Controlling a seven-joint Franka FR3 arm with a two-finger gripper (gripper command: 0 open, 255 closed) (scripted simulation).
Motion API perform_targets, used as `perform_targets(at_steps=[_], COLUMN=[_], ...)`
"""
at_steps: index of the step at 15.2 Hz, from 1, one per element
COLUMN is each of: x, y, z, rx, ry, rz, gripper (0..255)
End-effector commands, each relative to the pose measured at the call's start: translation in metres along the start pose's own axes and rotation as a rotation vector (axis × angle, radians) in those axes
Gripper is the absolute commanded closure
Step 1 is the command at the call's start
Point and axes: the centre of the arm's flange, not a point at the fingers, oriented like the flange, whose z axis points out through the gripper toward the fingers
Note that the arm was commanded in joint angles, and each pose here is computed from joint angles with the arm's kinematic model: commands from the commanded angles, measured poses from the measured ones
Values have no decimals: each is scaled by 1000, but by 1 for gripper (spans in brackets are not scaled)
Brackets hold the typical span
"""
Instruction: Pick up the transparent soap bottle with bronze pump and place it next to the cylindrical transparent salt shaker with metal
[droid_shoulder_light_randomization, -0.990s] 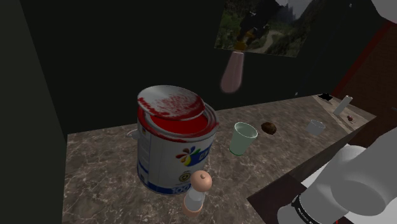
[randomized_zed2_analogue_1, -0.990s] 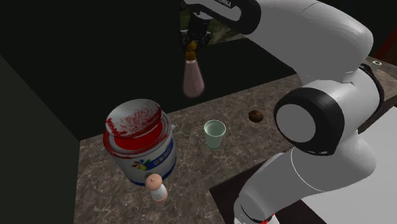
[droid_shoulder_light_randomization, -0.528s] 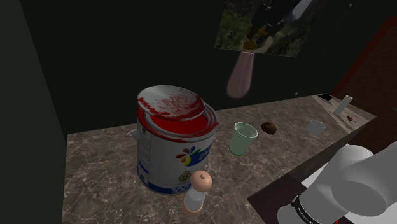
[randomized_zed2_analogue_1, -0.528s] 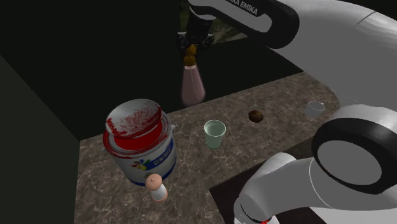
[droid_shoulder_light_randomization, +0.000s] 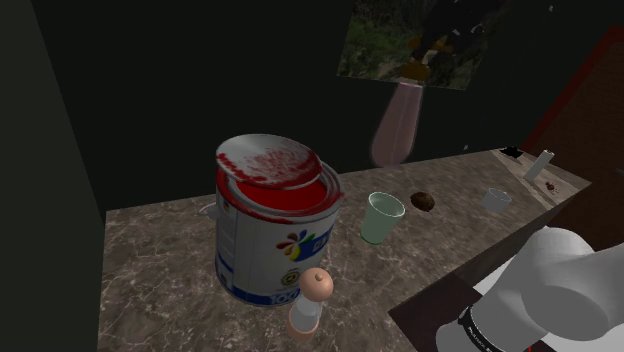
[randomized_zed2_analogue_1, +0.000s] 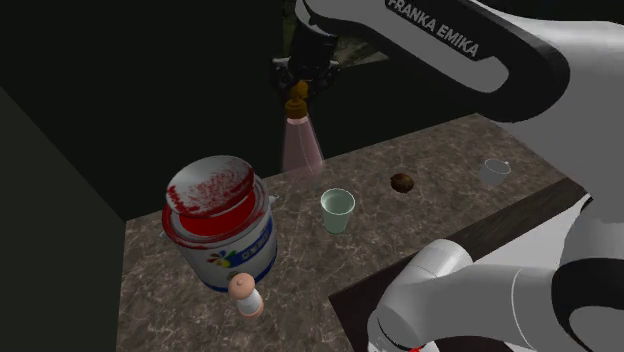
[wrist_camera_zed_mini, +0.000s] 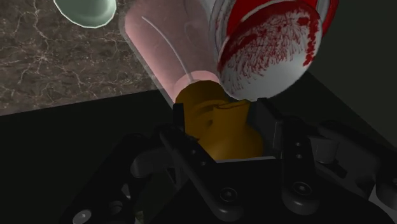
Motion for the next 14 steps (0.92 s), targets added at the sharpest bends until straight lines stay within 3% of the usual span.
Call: perform_targets(at_steps=[1,10,14], x=[-21,-114,-120], y=[-15,-66,-62], z=[-7,-52,-32], rx=[-1,-1,-1], ry=[0,0,0], rz=[1,1,1], gripper=[255,255,255])
